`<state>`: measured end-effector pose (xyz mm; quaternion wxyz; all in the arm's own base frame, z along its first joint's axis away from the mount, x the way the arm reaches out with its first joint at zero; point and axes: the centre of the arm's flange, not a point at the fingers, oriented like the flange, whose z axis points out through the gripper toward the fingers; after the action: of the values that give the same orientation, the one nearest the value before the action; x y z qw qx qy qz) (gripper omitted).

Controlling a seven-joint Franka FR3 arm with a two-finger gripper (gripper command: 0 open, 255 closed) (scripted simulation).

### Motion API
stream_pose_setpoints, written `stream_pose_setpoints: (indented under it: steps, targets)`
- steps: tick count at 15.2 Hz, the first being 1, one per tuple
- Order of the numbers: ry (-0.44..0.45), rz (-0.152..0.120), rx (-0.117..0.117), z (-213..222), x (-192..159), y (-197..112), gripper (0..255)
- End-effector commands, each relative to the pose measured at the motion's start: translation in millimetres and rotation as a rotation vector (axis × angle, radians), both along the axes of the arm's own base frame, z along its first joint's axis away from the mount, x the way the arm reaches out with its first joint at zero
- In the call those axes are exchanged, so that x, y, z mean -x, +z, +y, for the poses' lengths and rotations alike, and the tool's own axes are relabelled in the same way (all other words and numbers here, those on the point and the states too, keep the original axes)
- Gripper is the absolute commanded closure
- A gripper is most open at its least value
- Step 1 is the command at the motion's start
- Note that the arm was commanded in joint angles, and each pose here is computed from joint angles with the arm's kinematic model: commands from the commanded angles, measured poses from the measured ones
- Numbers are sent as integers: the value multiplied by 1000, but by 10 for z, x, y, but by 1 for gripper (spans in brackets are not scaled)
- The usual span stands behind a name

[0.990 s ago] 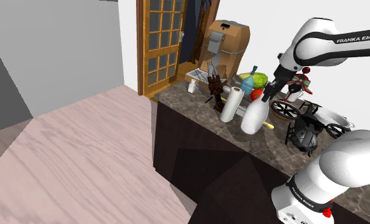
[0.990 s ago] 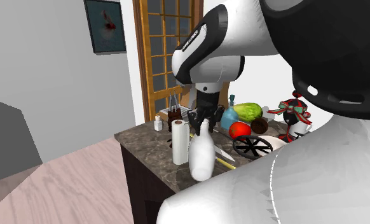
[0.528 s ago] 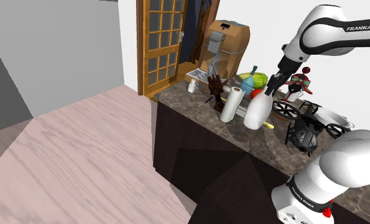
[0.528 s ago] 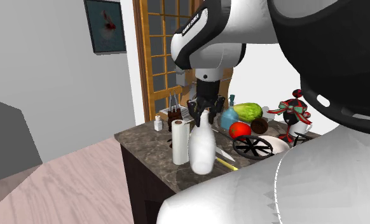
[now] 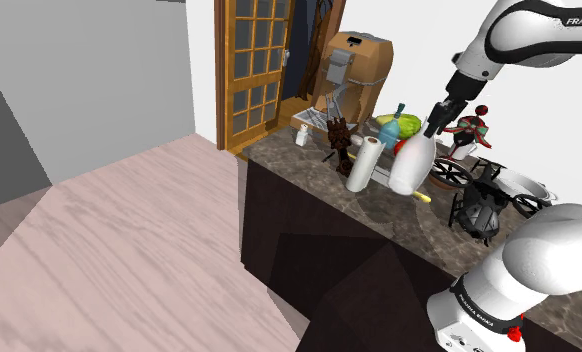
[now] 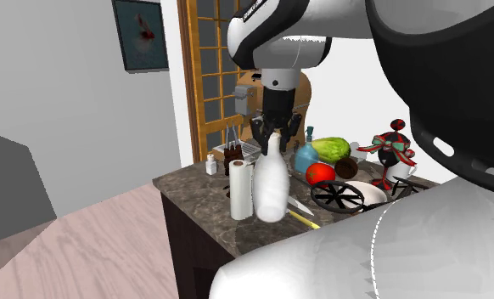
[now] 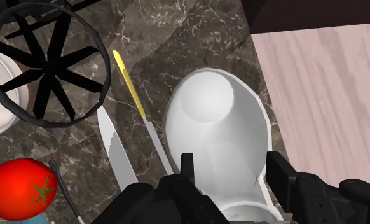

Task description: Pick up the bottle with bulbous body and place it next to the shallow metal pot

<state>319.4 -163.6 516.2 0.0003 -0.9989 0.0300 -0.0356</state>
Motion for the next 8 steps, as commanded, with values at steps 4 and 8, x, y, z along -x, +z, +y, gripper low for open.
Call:
stream_pose_setpoints:
  steps: [4,8]
  targets:
    - [0,0,0,-11,-1,264,255]
    - [0,0,0,-11,-1,476,255]
